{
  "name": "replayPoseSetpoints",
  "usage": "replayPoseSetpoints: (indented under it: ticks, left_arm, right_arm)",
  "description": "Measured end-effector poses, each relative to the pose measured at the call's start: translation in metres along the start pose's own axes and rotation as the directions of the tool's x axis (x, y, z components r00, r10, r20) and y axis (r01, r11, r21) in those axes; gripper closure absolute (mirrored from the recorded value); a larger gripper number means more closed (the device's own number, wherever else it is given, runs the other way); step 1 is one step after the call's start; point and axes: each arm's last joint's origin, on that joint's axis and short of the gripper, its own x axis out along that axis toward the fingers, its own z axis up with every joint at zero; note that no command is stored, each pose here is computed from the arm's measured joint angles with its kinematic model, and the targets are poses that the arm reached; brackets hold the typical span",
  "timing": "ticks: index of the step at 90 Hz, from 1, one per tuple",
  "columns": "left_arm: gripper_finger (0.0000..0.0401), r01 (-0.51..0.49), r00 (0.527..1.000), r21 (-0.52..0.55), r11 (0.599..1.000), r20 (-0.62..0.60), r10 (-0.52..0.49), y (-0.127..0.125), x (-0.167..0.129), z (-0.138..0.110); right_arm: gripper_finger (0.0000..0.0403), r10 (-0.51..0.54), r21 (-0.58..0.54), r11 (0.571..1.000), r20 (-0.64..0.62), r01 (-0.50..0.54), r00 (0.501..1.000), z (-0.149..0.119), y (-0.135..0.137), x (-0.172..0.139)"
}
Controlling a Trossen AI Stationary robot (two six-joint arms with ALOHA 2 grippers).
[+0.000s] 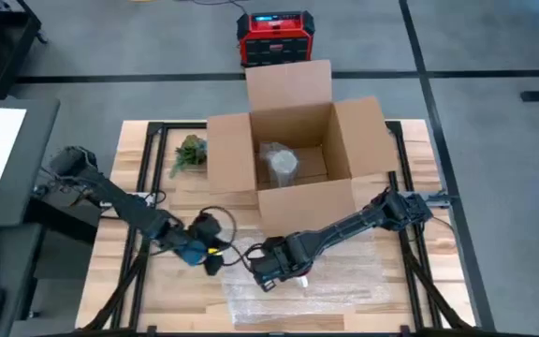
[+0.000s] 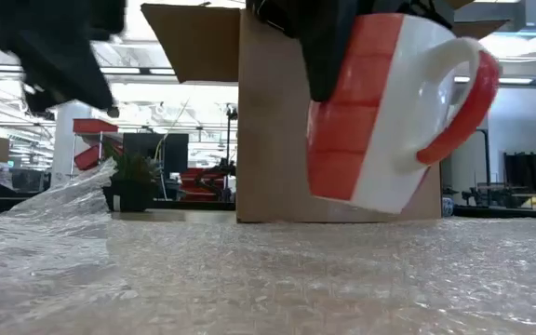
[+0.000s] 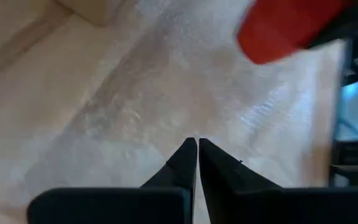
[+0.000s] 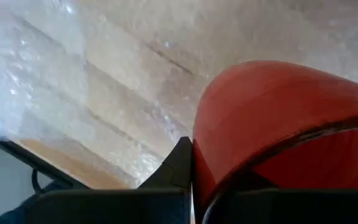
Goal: Wrap mug
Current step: Wrap the red mug in the bubble wrap
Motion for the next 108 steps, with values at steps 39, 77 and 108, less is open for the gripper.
replayPoseSetpoints:
  ticks: [39, 77, 108]
  left_arm:
    - [0.0401, -0.027, 0.906, 0.327, 0.945, -0.391, 0.162, 0.024, 0.004, -0.023]
    - [0.0401, -0.162, 0.972, 0.065, 0.985, -0.162, 0.17, 0.058, -0.108, -0.018]
    - [0.0401, -0.066, 0.997, 0.018, 0.998, -0.037, 0.066, 0.05, -0.107, -0.016]
  right_arm:
    - [0.0403, -0.129, -0.002, 0.992, -0.035, 0.129, 0.991, -0.024, -0.009, 0.0]
    - [0.0403, -0.084, 0.006, 0.996, -0.028, 0.084, 0.996, -0.02, -0.005, 0.001]
    - [0.0403, 0.005, 0.05, 0.999, -0.019, -0.004, 1.0, 0.015, -0.001, 0.005]
